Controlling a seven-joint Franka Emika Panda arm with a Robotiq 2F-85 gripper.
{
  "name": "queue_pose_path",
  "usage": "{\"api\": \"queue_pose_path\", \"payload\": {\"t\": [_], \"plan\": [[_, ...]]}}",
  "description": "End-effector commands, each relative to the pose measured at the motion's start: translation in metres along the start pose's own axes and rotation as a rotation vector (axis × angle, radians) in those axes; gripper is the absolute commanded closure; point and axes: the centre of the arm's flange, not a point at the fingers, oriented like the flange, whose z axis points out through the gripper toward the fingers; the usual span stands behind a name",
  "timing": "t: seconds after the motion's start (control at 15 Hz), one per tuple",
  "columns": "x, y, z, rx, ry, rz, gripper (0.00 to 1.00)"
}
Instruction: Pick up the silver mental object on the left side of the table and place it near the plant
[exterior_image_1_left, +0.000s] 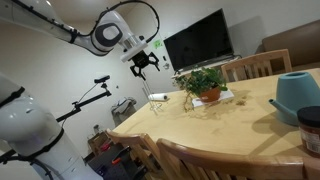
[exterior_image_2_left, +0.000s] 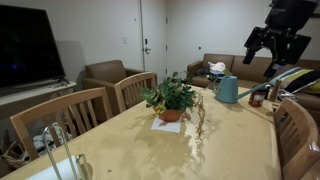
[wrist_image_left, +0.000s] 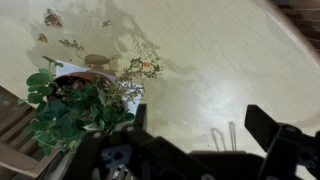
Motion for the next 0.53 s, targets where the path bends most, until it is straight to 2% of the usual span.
{"api": "queue_pose_path", "payload": {"t": [0.0,0.47], "plan": [[-0.001,0.002,0.003,0.011,0.009,-0.014,0.00],[0.050,-0.017,0.019,0.048,0.070,-0.423,0.00]]}}
